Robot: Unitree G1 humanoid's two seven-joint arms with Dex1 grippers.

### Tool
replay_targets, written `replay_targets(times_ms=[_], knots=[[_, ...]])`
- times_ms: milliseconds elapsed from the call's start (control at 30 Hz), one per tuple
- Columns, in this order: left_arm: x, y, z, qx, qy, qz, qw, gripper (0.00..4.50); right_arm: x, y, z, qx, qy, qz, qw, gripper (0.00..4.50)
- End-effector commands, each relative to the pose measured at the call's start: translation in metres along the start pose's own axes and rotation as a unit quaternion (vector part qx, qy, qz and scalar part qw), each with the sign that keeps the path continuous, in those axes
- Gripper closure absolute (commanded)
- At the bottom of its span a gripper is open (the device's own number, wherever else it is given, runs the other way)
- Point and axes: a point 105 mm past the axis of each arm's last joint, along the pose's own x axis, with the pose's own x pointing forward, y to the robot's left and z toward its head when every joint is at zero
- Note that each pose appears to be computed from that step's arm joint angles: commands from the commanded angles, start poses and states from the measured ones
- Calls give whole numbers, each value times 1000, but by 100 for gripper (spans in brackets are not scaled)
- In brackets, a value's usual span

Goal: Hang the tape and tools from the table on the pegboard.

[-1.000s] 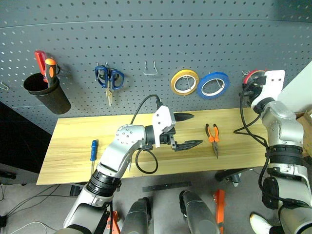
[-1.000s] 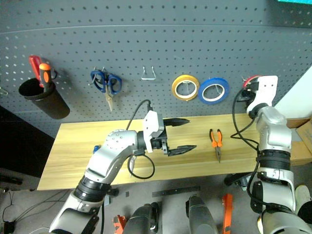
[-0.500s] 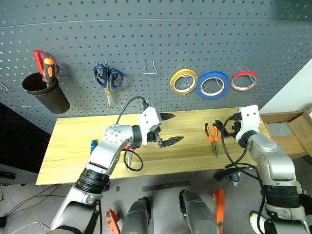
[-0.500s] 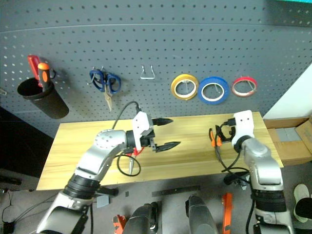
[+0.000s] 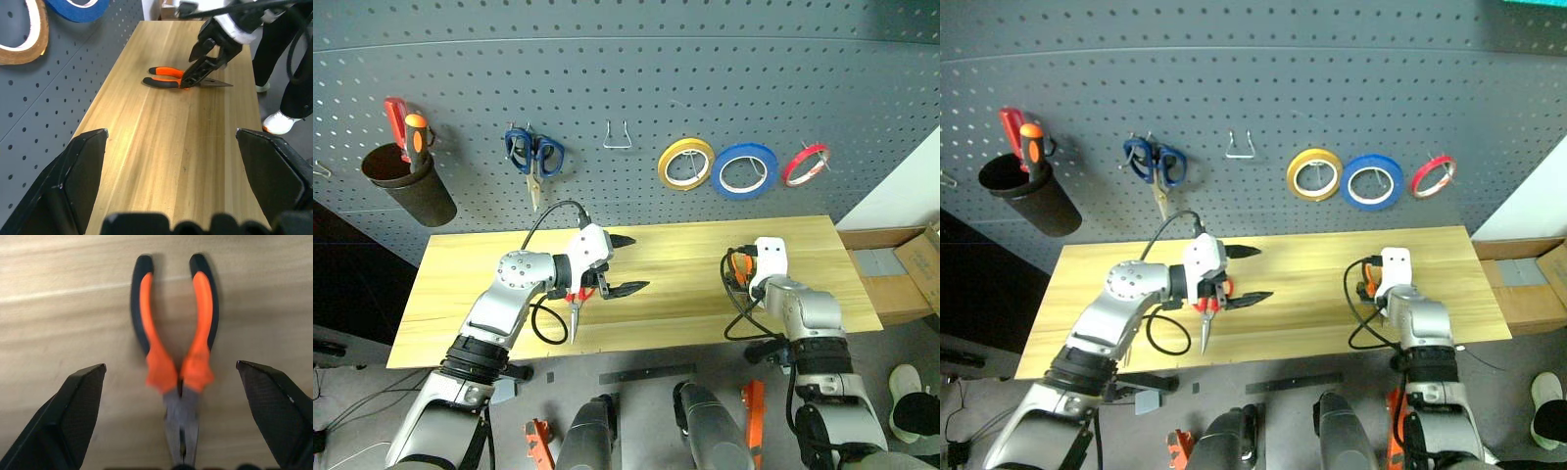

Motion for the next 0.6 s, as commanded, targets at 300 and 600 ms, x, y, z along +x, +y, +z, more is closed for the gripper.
replay_targets(times_ms=[300,600], knots=[[0,1,8,10,-17,15,1000,0,23,-9,12,-32,-4,-22,999,5],[-9,9,5,-8,-19,43,999,0,32,-3,9,-43,1,-18,999,129]])
